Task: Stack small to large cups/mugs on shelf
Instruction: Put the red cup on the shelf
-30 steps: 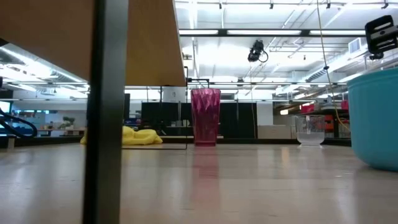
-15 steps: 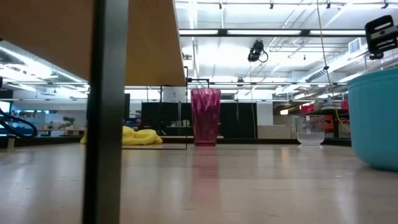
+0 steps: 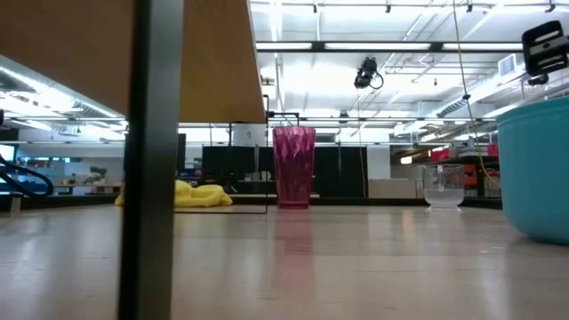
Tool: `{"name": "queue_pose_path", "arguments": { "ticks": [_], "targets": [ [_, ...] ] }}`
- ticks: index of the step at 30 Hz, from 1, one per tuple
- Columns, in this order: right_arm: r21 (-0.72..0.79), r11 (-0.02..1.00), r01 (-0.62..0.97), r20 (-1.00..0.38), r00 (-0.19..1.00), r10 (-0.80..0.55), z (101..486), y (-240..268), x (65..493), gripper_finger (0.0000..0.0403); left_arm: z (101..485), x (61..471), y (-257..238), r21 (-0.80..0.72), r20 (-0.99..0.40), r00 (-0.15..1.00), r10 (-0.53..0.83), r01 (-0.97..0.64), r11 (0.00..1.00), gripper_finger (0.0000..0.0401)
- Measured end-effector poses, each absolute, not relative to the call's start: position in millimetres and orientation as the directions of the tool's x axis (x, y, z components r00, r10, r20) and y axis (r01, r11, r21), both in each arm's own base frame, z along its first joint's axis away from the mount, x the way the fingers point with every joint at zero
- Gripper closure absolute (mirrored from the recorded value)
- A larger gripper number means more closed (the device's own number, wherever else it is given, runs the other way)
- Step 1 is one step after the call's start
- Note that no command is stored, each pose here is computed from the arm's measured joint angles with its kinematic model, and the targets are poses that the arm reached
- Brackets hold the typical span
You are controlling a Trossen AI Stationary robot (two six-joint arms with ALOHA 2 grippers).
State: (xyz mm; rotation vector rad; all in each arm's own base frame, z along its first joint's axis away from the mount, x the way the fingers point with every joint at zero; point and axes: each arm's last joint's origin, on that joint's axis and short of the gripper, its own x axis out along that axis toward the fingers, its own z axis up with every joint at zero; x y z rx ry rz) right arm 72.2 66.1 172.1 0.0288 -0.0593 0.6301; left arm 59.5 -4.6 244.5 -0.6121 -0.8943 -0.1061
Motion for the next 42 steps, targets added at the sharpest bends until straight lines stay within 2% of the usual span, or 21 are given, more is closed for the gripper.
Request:
{"name": "queue_pose_path", "arguments": {
  "ticks": [4, 10, 17, 20, 24, 27, 31, 34, 37, 42],
  "targets": [
    [-0.043, 0.809, -0.586, 0.064, 0.806, 0.588, 172, 66, 72, 0.0386, 256, 59, -3, -0.509, 0.749, 0.627, 0.215, 0.336, 0.792, 0.0369],
    [-0.117, 0.81, -0.574, 0.099, 0.805, 0.585, 175, 66, 72, 0.0386, 314, 59, -3, -0.483, 0.763, 0.605, 0.227, 0.299, 0.823, 0.0365],
    [-0.232, 0.849, -0.475, 0.377, 0.76, 0.529, 203, 61, 67, 0.0386, 404, 81, -8, -0.328, 0.777, 0.586, 0.232, 0.062, 0.943, 0.0372],
    [-0.215, 0.876, -0.431, 0.521, 0.709, 0.476, 217, 56, 62, 0.0386, 442, 94, -9, -0.286, 0.725, 0.642, 0.248, -0.048, 0.957, 0.0373],
    [-0.153, 0.902, -0.405, 0.67, 0.628, 0.396, 231, 48, 54, 0.0386, 481, 112, -5, -0.288, 0.498, 0.788, 0.362, -0.244, 0.926, 0.0369],
    [-0.096, 0.903, -0.418, 0.74, 0.577, 0.345, 238, 43, 49, 0.0386, 501, 123, 3, -0.314, 0.307, 0.837, 0.452, -0.36, 0.879, 0.037],
    [0.039, 0.865, -0.501, 0.807, 0.525, 0.268, 245, 36, 44, 0.0386, 512, 134, 19, -0.364, 0.04, 0.825, 0.564, -0.514, 0.777, 0.0378],
    [0.11, 0.809, -0.577, 0.83, 0.501, 0.245, 247, 34, 41, 0.0386, 510, 145, 36, -0.321, -0.169, 0.757, 0.631, -0.648, 0.691, 0.0384],
    [0.18, 0.747, -0.64, 0.847, 0.487, 0.213, 250, 31, 39, 0.0386, 504, 162, 59, -0.278, -0.327, 0.714, 0.619, -0.698, 0.66, 0.0384],
    [0.327, 0.701, -0.634, 0.826, 0.552, 0.114, 254, 27, 40, 0.0386, 485, 205, 110, -0.341, -0.48, 0.751, 0.454, -0.636, 0.692, 0.0368]
  ]
}}
